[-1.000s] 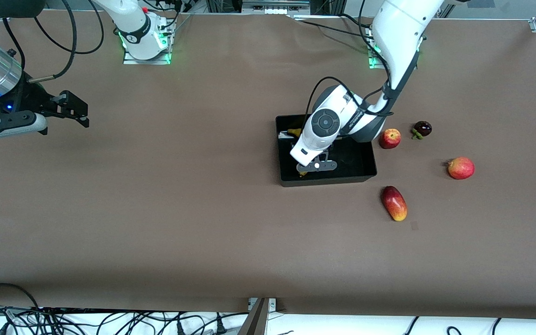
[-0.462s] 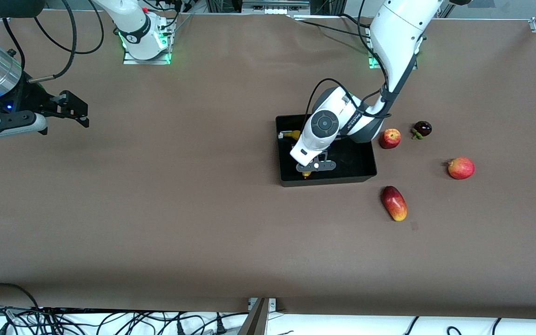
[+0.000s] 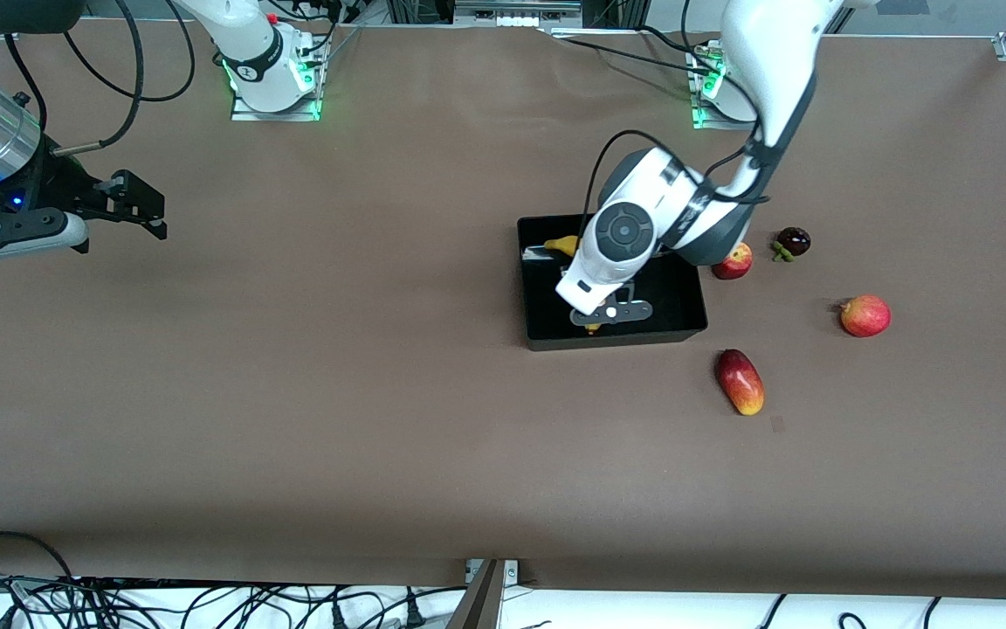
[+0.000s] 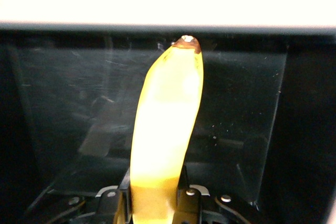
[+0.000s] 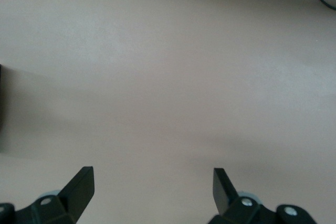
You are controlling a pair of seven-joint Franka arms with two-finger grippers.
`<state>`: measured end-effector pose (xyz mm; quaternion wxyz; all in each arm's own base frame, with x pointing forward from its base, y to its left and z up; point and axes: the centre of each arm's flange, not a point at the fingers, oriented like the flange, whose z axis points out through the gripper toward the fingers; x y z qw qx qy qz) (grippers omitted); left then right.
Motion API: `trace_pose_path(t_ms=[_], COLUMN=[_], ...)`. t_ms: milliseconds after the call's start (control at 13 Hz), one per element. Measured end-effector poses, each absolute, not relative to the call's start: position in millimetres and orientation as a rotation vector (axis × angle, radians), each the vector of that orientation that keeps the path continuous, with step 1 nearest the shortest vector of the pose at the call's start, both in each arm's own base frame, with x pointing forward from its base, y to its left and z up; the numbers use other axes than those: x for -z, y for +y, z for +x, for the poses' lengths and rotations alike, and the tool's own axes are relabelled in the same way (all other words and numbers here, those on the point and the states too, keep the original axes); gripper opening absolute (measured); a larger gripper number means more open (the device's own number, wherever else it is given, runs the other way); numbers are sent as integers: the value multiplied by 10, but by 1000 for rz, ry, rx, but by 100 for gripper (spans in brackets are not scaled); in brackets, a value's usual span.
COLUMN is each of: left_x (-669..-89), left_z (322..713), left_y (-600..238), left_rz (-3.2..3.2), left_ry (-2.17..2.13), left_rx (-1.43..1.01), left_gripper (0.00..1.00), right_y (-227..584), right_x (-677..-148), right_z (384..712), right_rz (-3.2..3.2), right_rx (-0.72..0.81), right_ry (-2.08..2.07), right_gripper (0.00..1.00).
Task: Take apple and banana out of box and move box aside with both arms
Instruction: 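Lift the banana out and lower it beside the mango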
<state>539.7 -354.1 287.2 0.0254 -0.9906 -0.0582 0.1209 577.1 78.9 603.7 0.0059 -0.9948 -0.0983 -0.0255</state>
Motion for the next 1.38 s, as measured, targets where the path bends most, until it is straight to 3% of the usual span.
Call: trace_pose_path(t_ms=[385,769,923,1385], left_x=[-3538,-3591,-3407,-2337], left_z=[5922,6421,6425,6133], left_y=[-2617,-581,-25,303], left_rz=[-3017,-3030,-3030,-3021], left_ry=[48,276,281,240], left_rx=[-473,-480,-462,-335], left_gripper=[34,34,34,34], right_y=[792,804,840,1850], right_x=[-5981,-5833,-5777,-5536], right_z=[5797,5875,5891,5623], right_rz=[-3114,-3116,-3115,-3085], right_rx=[65,39,22,-159], right_ry=[-307,-307,-321,-561], right_gripper=[100,100,100,100])
